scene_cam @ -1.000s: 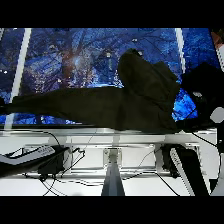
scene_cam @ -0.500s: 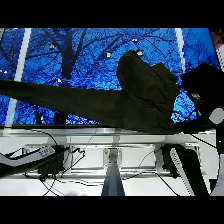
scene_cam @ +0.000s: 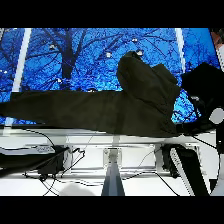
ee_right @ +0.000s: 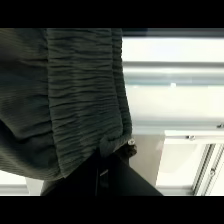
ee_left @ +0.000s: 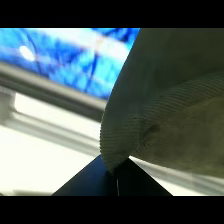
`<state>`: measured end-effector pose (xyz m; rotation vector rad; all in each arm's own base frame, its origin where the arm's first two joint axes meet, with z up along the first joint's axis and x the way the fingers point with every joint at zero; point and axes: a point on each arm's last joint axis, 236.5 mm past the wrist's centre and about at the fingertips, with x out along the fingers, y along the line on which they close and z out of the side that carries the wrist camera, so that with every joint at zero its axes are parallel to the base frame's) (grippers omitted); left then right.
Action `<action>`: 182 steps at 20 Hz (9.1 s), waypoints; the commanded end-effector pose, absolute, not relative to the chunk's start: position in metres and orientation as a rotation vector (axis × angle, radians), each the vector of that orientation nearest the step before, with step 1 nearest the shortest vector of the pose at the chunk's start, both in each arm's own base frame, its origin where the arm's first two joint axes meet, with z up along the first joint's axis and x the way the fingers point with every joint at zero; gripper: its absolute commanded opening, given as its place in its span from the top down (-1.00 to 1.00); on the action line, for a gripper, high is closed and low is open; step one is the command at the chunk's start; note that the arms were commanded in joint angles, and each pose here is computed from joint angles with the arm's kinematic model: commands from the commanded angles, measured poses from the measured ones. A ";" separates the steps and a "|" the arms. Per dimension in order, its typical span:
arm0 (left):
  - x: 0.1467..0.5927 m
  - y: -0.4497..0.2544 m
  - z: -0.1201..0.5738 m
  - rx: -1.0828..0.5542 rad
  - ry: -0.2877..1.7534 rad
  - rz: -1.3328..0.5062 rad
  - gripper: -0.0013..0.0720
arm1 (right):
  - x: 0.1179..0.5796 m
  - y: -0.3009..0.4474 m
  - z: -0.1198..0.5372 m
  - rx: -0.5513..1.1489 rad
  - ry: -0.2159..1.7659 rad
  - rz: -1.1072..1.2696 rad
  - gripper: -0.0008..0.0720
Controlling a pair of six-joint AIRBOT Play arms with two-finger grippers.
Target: Fold the clothes and pants, and hang the long-sleeved shirts on hangers.
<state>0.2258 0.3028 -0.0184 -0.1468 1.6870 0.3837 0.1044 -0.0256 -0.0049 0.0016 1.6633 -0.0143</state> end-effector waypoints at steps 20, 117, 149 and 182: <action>0.398 0.109 0.027 -0.238 1.237 -0.153 -0.93 | 0.400 -0.055 0.005 0.190 0.955 -0.123 -0.71; 0.518 -0.151 0.224 -0.025 0.536 -0.598 -0.82 | 0.485 0.088 0.096 -0.099 0.468 0.227 -0.62; 0.571 -0.056 -0.025 -0.575 1.022 -0.341 0.91 | 0.480 0.086 0.090 -0.154 0.499 0.237 -0.59; 0.571 0.174 0.219 -0.356 0.380 0.183 0.92 | 0.478 0.043 0.059 -0.144 0.616 0.161 0.48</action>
